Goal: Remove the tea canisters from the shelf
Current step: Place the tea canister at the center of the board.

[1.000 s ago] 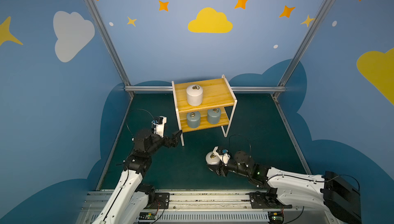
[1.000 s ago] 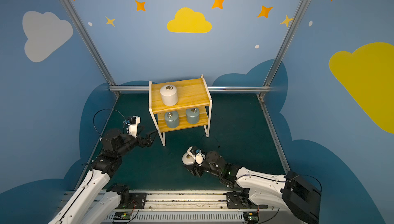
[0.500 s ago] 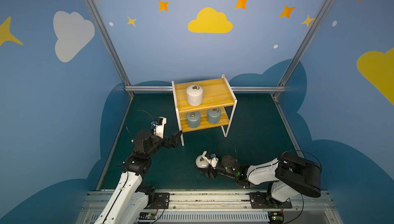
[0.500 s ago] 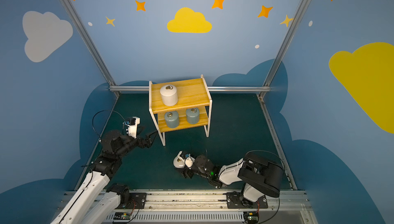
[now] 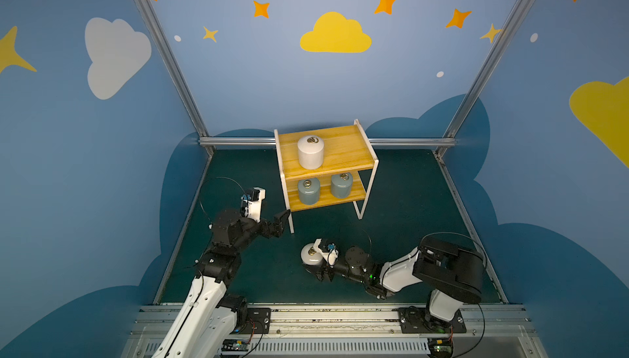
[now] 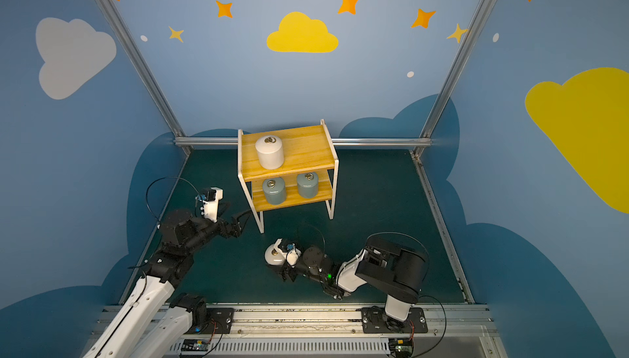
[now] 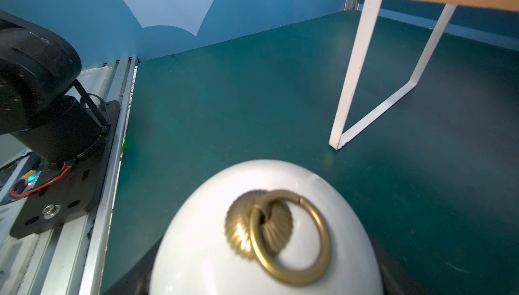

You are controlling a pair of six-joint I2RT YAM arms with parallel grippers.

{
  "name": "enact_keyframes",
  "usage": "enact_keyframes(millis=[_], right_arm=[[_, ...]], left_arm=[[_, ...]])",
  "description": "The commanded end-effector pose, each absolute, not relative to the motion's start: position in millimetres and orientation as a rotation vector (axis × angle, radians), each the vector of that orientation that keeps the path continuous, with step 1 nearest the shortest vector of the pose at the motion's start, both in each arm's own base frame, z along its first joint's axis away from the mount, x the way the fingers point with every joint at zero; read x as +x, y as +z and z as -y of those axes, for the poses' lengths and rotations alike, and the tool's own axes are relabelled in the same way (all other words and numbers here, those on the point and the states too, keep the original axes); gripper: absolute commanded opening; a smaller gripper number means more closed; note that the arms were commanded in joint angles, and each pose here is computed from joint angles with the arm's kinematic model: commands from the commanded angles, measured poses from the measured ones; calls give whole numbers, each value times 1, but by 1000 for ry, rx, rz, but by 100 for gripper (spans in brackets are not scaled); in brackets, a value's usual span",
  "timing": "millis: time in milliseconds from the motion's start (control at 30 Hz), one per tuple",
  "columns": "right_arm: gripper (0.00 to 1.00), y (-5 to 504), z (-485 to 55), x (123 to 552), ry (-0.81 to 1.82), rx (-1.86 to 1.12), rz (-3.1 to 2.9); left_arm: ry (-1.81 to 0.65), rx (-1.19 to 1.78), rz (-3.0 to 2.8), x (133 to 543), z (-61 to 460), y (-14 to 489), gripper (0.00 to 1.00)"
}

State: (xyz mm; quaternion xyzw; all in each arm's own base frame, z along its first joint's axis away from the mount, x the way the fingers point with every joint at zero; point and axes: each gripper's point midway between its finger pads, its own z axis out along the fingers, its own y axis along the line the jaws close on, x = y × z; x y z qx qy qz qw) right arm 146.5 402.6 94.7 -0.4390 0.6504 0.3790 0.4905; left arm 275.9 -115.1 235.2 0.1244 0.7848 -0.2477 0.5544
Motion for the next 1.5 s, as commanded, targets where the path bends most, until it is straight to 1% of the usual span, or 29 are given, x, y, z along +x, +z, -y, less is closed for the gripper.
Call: enact_keyframes(millis=[0, 500, 1033, 1267, 1467], right_arm=[[56, 137, -419, 145, 1023, -983, -1430], [57, 119, -422, 129, 1040, -1044, -1450], [59, 100, -420, 127, 1037, -1054, -1485], [63, 93, -416, 127, 1033, -1054, -1500], [71, 92, -414, 126, 1025, -1051, -1503]], left_arm=[[-563, 306, -1856, 274, 114, 233, 100], [-555, 307, -1864, 275, 113, 231, 100], [-550, 308, -1868, 275, 112, 230, 100], [-549, 307, -1873, 274, 112, 227, 100], [-548, 309, -1874, 274, 112, 227, 100]])
